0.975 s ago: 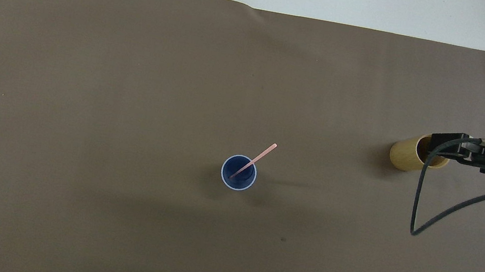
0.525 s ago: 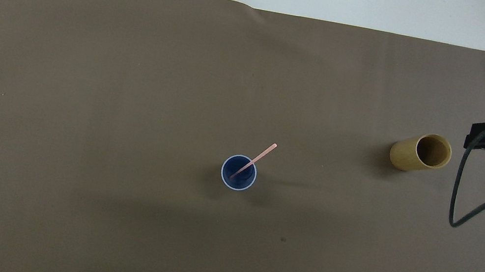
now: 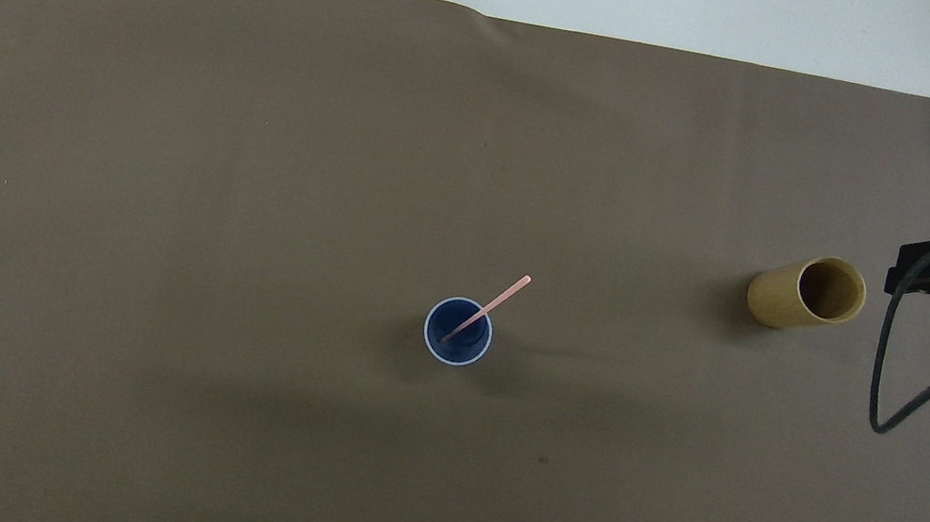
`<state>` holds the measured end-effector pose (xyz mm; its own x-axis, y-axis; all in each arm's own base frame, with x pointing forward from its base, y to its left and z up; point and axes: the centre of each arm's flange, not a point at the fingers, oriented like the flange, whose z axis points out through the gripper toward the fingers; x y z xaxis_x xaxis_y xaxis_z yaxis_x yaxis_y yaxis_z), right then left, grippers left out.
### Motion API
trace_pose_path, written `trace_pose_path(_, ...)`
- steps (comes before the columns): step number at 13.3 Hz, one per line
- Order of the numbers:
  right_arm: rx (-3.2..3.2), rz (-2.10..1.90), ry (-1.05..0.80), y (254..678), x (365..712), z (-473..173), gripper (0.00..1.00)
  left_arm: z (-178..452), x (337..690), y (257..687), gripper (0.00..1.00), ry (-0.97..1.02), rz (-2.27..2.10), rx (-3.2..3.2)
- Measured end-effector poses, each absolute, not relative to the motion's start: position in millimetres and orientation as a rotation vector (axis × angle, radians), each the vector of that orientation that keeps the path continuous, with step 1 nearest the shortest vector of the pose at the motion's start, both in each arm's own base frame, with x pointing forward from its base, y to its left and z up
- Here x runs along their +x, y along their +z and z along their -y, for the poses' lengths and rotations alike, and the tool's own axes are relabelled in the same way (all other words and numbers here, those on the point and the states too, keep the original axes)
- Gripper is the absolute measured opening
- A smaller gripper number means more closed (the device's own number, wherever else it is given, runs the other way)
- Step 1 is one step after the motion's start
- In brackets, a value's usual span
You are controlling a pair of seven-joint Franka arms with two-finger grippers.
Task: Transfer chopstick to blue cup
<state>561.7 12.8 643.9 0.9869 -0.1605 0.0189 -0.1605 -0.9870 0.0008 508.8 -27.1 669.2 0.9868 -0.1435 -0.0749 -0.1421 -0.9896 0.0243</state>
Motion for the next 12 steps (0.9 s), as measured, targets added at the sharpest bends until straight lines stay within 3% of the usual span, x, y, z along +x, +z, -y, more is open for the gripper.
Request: trace_pose_path(12,3.131,0.202,0.010,640.9,560.8,-14.4,1.00,27.2,508.7,669.4,1.00,-0.119,0.224,3.112)
